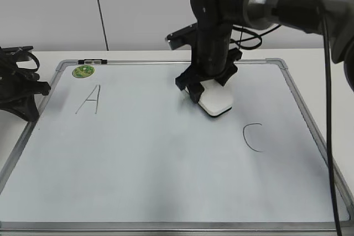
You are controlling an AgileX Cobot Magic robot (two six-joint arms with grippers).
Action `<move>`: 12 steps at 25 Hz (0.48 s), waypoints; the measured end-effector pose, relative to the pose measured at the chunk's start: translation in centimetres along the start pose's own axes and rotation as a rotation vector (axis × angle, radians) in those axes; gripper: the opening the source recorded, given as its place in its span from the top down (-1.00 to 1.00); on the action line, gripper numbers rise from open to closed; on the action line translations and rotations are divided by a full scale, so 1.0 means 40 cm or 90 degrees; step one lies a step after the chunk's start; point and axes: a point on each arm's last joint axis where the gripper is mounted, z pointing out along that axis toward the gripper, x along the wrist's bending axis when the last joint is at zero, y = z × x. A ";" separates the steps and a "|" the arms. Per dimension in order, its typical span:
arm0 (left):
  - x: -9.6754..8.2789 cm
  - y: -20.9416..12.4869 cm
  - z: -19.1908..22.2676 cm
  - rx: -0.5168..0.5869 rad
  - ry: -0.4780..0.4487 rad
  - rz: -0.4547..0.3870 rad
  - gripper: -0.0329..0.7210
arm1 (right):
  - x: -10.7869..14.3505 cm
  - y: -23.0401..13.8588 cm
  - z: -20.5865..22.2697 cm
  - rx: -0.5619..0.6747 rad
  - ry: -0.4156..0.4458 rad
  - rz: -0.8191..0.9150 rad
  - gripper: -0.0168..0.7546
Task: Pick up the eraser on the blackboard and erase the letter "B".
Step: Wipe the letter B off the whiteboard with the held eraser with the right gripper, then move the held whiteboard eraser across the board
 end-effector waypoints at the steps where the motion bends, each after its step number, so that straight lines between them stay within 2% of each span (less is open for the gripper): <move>1: 0.000 0.000 0.000 0.000 0.000 0.000 0.85 | -0.006 0.007 -0.027 -0.008 -0.002 0.002 -0.45; 6: 0.000 0.000 0.000 -0.001 0.000 0.000 0.85 | -0.048 0.004 -0.143 -0.042 -0.009 0.020 -0.45; 9: 0.000 0.000 0.000 -0.001 0.000 0.000 0.85 | -0.098 -0.022 -0.169 -0.041 -0.001 0.052 -0.46; 12: 0.000 0.000 0.000 -0.001 0.000 0.000 0.85 | -0.174 -0.078 -0.176 -0.013 -0.006 0.097 -0.45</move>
